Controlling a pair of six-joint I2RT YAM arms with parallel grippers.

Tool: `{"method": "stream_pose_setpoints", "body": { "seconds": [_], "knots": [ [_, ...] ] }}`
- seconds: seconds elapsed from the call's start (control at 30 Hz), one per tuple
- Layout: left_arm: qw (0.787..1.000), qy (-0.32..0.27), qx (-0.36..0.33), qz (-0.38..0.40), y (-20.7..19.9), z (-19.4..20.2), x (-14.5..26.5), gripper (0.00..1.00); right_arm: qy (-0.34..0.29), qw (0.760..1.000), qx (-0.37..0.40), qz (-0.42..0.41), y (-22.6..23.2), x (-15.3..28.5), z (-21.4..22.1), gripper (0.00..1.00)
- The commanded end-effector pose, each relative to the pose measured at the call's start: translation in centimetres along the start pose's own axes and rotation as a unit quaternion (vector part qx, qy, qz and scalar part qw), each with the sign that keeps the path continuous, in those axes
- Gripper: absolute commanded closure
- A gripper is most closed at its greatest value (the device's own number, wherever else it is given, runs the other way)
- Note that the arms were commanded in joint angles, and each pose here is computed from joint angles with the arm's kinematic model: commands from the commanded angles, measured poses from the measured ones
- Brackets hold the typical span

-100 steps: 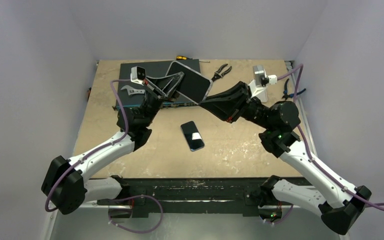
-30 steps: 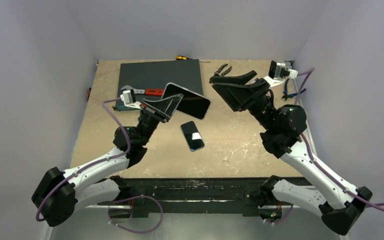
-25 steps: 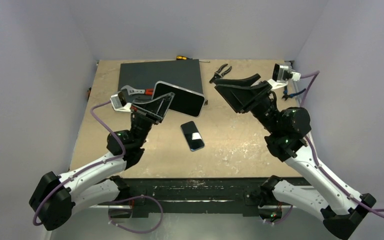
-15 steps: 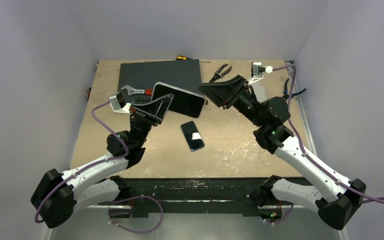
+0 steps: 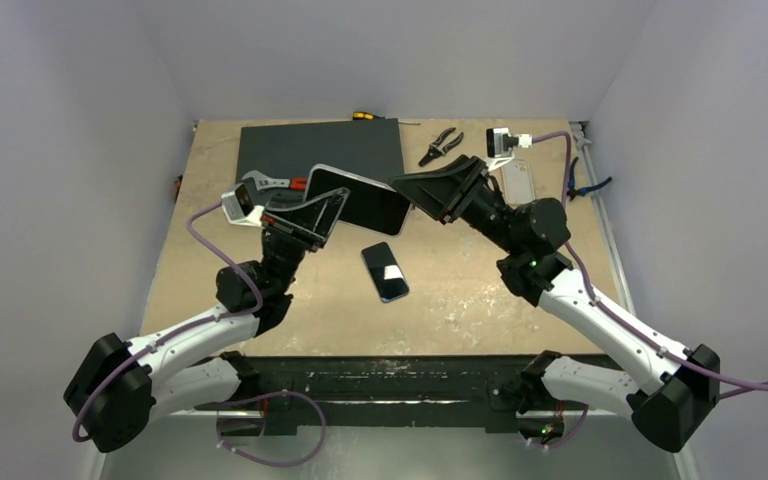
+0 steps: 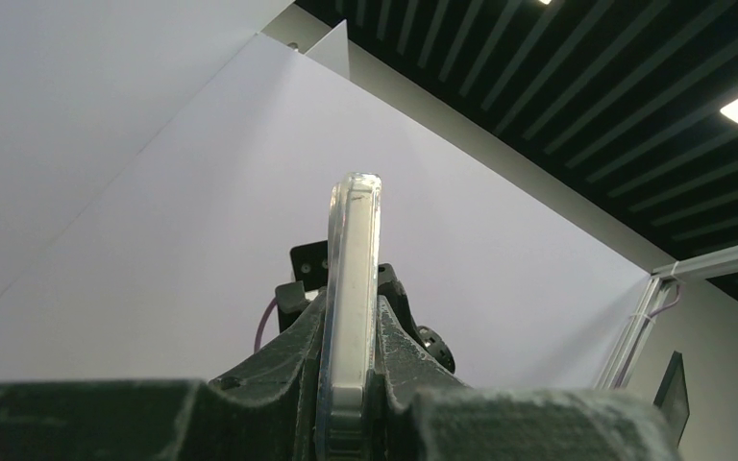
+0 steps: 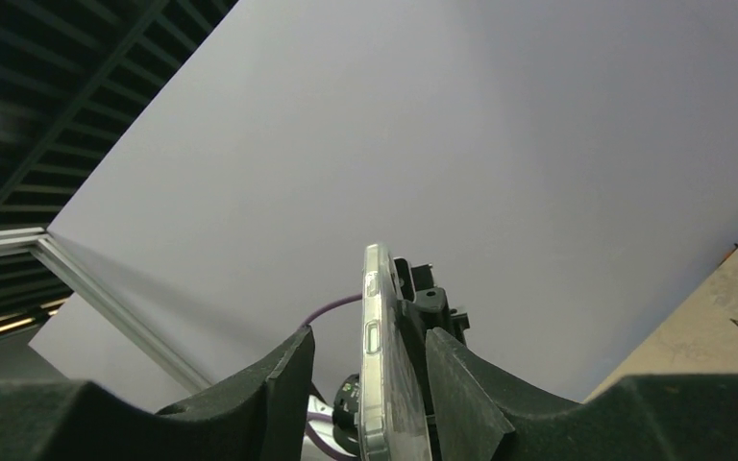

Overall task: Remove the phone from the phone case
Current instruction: Remove the phone case from the phone.

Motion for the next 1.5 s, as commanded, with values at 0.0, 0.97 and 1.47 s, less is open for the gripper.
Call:
{"method": "stream_pose_setpoints", "body": {
  "seconds": [0.0, 0.97, 1.47],
  "knots": [
    [0.996, -0.072, 0.004, 0.053, -2.1, -2.2, -0.6, 1.0, 0.001, 0.999, -0.004, -0.041, 1.2, 0.0, -0.2, 0.53],
    [0.996, -0.081, 0.013, 0.03, -1.7, -2.2, -0.7, 1.0, 0.01, 0.999, -0.016, -0.033, 0.6, -0.5, -0.1, 0.85],
    [0.998, -0.052, 0.009, -0.029, 1.6, 0.2, 0.6, 1.0, 0.045, 0.952, -0.089, -0.288, 4.6, 0.8, 0.0, 0.87]
  ]
}}
Point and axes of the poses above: each gripper's point midway between its finger pads, its own x axis back along the fingers, its own y axis along the line the jaws close on, z = x × y, the point moved 10 cm from there along x, back along the fingers, and after that the axes turned 9 degrees about -x, right-handed, at the moved point
